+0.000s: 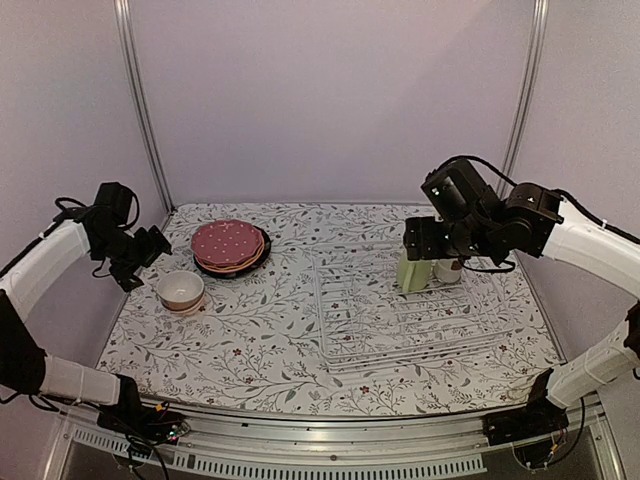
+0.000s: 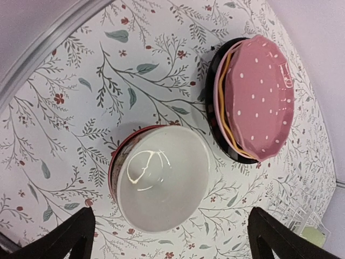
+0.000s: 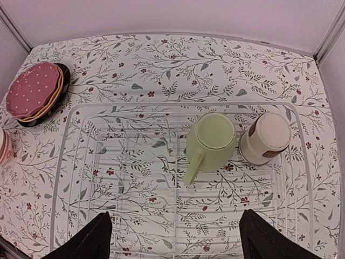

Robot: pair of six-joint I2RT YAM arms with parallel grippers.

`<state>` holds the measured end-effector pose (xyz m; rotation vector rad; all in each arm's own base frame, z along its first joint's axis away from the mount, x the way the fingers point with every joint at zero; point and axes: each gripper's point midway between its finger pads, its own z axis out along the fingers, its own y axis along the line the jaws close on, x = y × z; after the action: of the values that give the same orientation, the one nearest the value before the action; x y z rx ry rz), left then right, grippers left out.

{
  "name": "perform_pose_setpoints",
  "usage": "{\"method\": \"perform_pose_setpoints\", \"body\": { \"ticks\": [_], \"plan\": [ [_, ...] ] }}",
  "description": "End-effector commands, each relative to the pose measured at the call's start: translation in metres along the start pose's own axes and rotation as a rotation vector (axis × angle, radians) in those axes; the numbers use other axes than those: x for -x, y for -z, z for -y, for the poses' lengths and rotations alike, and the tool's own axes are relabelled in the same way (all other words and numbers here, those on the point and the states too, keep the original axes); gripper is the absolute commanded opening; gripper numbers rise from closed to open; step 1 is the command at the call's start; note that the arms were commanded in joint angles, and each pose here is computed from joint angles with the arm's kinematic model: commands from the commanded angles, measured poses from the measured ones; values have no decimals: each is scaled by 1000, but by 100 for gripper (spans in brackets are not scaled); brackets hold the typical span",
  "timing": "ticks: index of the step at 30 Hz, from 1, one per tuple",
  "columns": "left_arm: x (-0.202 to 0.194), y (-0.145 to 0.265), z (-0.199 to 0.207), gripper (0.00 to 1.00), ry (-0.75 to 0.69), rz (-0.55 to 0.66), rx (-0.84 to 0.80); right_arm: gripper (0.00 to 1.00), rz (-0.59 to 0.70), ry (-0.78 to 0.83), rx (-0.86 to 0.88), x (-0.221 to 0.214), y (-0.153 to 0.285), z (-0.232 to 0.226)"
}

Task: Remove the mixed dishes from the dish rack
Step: Grab the cup from the dish rack.

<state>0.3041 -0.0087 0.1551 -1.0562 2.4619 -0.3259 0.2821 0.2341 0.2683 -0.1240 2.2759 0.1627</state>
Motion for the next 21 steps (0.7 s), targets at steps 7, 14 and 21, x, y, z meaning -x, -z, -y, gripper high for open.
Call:
{"method": "perform_pose_setpoints", "body": {
  "ticks": [7,14,21],
  "plan": [
    [22,57,19,100,-119,226,-88,75,-118,7,-188,-37,-54,16],
    [20,67,27,100,-162,263,-138,65,-158,-68,-235,-51,-97,26],
    [19,69,26,100,-166,266,-142,63,-185,-96,-260,-61,-130,24]
  ]
}}
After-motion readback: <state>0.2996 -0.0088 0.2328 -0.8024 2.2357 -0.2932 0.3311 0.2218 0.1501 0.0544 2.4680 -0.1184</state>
